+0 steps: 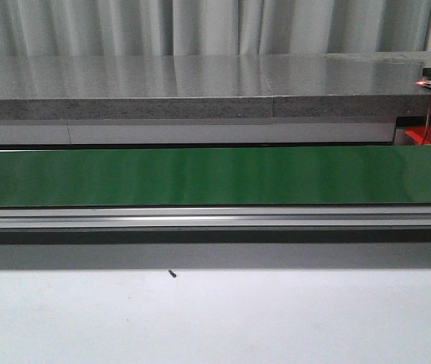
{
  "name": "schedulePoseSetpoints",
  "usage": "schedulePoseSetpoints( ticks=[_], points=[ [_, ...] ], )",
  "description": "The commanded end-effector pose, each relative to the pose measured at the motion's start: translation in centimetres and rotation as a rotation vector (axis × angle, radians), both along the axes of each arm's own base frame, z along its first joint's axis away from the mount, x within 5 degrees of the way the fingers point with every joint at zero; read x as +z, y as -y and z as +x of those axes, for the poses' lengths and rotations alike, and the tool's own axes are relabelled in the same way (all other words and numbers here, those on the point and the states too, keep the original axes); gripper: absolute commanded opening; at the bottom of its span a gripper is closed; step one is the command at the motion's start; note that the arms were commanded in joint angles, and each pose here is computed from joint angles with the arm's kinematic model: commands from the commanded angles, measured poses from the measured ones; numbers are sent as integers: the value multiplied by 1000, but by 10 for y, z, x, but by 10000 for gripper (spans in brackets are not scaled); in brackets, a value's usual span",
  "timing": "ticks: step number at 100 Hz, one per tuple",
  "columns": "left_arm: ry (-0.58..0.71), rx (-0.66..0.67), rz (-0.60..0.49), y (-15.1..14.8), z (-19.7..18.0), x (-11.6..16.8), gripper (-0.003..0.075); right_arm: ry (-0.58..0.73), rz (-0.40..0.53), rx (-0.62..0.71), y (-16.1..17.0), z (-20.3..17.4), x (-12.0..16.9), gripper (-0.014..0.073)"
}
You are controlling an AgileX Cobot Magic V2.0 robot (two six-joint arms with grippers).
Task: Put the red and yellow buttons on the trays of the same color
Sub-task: 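Move the left gripper down over a yellow button in the cluster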
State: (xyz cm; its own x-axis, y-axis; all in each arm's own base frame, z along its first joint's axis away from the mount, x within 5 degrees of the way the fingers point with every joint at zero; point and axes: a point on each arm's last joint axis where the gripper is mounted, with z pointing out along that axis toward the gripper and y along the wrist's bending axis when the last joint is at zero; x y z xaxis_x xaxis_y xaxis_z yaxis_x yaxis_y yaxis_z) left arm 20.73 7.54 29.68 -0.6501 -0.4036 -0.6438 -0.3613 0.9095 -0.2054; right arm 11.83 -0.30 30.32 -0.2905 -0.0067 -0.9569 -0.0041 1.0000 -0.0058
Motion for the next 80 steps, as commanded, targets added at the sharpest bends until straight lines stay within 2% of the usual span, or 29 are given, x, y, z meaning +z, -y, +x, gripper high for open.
schedulePoseSetpoints(
  ticks=[1, 11, 18, 48, 80],
  points=[
    [63, 68, 20, -17, 6, 10, 334, 97, -10, -21, 2, 1, 15, -121],
    [27, 115, 4, -32, 11, 1, 580, 97, -10, -21, 2, 1, 15, -121],
    [1, 143, -10, -42, 14, -3, 662, 97, -10, -21, 2, 1, 15, -121],
    [-150, 207, -114, -83, 34, -27, 624, 96, -10, -20, 2, 1, 15, -121],
    [-198, 217, -134, -122, 69, -36, 619, 96, -10, -20, 2, 1, 15, -121]
  ],
)
